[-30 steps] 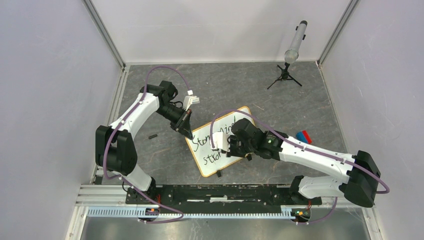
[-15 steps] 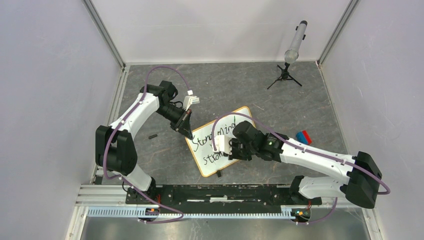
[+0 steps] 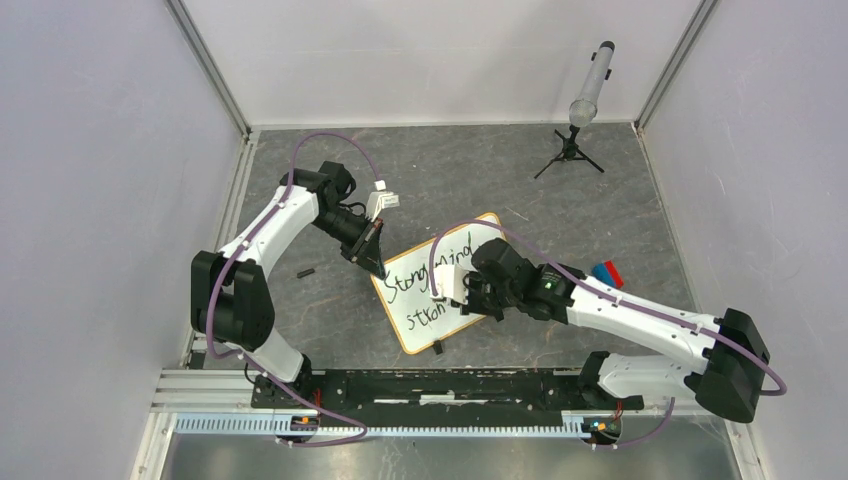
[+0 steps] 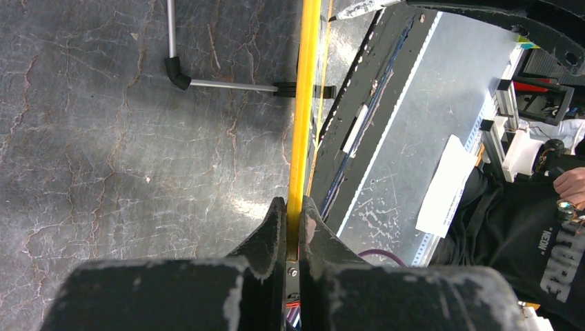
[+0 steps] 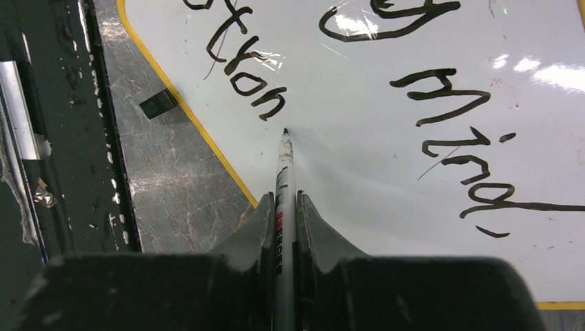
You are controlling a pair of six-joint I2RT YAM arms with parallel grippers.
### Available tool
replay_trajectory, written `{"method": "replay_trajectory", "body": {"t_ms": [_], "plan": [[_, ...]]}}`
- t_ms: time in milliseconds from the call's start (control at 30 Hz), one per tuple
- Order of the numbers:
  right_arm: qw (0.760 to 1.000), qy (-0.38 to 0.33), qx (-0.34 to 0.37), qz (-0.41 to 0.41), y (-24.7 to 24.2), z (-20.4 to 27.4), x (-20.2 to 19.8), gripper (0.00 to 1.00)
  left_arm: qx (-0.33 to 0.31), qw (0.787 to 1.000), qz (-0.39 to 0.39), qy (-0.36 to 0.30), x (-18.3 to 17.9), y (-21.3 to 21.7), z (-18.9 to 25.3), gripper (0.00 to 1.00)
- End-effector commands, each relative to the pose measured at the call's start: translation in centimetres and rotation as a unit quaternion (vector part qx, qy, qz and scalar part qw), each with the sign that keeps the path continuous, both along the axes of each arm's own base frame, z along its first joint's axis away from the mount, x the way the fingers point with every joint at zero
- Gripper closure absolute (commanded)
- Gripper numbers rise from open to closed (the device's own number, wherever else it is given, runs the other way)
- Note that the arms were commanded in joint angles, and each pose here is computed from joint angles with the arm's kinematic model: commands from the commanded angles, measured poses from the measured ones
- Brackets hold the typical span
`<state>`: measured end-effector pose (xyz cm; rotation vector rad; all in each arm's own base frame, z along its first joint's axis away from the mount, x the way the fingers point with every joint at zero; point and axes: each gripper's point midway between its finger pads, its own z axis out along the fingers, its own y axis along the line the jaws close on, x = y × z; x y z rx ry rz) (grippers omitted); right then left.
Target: Write a sentence on the whiteboard
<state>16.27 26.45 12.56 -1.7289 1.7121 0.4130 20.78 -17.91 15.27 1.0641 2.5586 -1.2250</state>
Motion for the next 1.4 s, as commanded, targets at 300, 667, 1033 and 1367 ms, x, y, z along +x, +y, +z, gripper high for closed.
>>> {"method": "replay_trajectory", "body": {"t_ms": [300, 667, 1033, 1367], "plan": [[0.998, -0.04, 0.025, -0.034, 1.3, 2.6, 2.5, 1.0, 0.014, 0.999, 0.001, -0.038, 1.4, 0.4, -0.1, 0.98], [1.0, -0.013, 0.016, -0.007, 1.4, 1.1, 1.2, 1.0, 0.015, 0.999, 0.0, -0.036, 1.3, 0.4, -0.2, 0.98], [1.0, -0.001, -0.012, 0.011, 0.1, -0.8, 0.0, 1.0, 0.016, 0.999, 0.0, -0.036, 1.4, 0.4, -0.2, 0.98], [0.999, -0.043, 0.002, -0.024, 0.1, 1.7, 2.1, 1.0, 0.015, 0.999, 0.003, -0.036, 1.5, 0.3, -0.2, 0.98]]}}
